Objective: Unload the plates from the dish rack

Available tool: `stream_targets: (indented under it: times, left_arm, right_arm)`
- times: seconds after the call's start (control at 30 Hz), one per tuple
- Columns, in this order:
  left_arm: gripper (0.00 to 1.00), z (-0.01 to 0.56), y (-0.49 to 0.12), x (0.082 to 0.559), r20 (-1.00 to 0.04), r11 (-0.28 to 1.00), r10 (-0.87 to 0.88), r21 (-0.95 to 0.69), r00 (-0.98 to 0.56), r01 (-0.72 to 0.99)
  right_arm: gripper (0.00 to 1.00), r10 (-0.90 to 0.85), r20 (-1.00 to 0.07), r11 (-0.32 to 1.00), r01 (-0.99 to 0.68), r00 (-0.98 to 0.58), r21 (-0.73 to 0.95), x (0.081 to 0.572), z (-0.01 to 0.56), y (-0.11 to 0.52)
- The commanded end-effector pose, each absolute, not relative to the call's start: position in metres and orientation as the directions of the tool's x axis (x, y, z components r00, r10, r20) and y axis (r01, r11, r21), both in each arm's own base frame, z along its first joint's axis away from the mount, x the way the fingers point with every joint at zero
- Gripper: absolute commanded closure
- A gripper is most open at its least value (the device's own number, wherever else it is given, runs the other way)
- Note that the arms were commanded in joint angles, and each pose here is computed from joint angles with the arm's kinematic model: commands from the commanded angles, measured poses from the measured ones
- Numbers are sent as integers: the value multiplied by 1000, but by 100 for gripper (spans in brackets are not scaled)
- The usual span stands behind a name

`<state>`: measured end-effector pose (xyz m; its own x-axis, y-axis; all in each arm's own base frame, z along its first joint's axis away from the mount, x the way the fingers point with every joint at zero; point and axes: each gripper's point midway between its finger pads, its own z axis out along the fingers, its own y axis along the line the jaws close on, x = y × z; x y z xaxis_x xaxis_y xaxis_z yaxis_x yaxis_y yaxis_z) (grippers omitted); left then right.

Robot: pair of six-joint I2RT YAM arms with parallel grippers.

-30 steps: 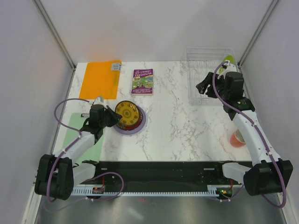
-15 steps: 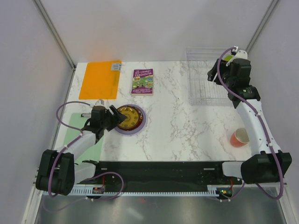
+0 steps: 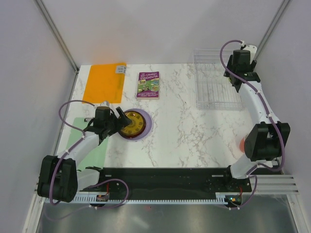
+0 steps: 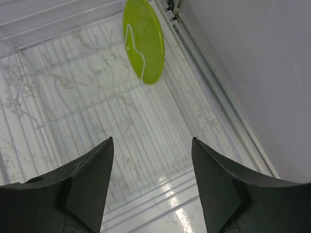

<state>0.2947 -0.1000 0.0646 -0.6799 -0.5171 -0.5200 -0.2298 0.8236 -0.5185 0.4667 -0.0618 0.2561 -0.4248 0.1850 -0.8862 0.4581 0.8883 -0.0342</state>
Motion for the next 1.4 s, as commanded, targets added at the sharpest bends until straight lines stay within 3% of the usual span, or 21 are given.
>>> stream_targets:
  times: [0.0,0.3,0.53,0.83,1.07,1.17,1.23,1.27,1.37]
  left_arm:
    - [0,85,-82,302,-601,897,-415,-395,-683,-198]
    - [0,106,-77,314,-634,938,-320,-316,-704,-143]
    - [0,120,-86,327,-639,935,-310,-338,-704,-105]
    - [0,140,-94,342,-670,925,-318,-376,-670,-63]
    - [0,140,-108,348,-662,897,-342,-441,-667,-23]
    - [0,138,-112,348,-651,888,-350,-460,-673,-17]
    - [0,137,-112,347,-649,887,-353,-461,-674,-20]
    - [0,137,-112,347,-649,887,-353,-461,-674,-20]
    - [0,135,-111,346,-649,888,-355,-460,-673,-25]
  right_arm:
    - [28,114,-912,823,552,-393,-135,489,271,-92]
    - [29,101,-883,782,585,-459,-214,548,222,-129]
    - [30,83,-899,779,591,-429,-210,592,223,-152]
    - [43,102,-899,789,585,-426,-188,618,185,-172]
    - [62,112,-894,825,541,-434,-160,628,164,-176]
    - [81,119,-897,845,518,-426,-134,630,163,-174]
    - [84,115,-901,858,499,-417,-121,632,165,-170]
    - [94,114,-907,865,490,-406,-111,634,169,-168]
    - [99,102,-916,871,479,-388,-106,635,177,-167]
